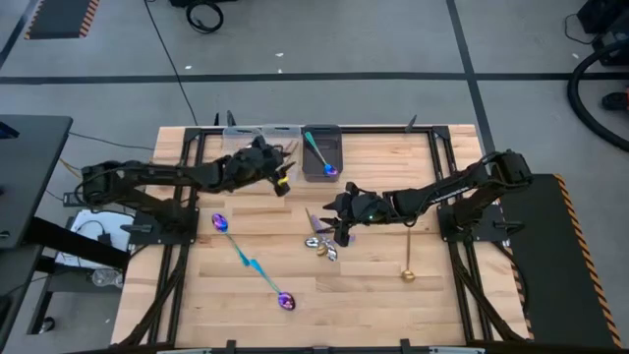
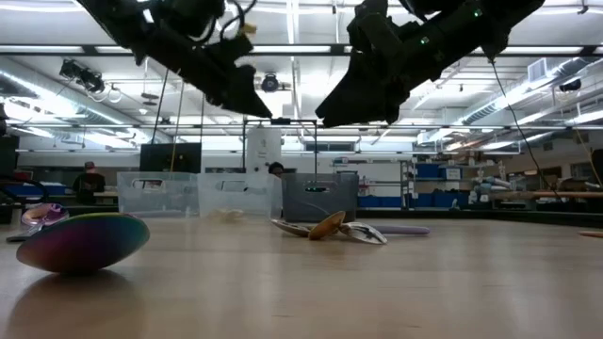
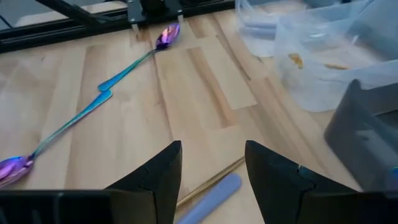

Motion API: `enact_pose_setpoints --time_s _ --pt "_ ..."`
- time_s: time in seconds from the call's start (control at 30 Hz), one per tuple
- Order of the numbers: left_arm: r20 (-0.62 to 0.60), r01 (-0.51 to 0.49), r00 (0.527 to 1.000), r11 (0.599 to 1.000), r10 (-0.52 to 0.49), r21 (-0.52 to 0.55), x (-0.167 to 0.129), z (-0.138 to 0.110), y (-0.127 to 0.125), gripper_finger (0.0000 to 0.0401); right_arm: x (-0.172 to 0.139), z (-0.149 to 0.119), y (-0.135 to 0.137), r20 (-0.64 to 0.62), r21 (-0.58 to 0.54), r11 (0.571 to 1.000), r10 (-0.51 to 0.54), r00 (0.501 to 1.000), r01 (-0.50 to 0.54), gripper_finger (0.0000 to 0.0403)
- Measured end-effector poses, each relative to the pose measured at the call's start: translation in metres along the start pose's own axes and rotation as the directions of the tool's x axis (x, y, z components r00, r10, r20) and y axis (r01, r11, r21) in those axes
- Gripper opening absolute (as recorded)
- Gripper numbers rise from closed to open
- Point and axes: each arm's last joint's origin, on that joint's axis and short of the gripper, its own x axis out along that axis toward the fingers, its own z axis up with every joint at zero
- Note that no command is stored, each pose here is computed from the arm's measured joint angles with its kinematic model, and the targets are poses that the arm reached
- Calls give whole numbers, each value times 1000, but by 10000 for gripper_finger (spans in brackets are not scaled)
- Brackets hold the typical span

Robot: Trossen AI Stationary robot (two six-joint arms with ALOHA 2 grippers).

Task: Sort silverware by color (type)
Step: Put the iridescent spoon into the black bin

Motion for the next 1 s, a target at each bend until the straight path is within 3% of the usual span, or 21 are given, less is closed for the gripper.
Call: enact_pose_setpoints --time_s 0.33,0.8,1.0 --pt "-119 151 982 988 -146 40 -28 -7 -35 141 -12 -7 30 35 -42 999 -6 999 7 185" --pt "-247 351 915 932 -320 93 -62 -23 -83 141 -24 -13 51 82 -139 988 -60 995 71 185" --pt "-369 351 866 936 -337 -31 -75 -36 -92 141 -23 -12 51 86 39 999 -36 996 32 185"
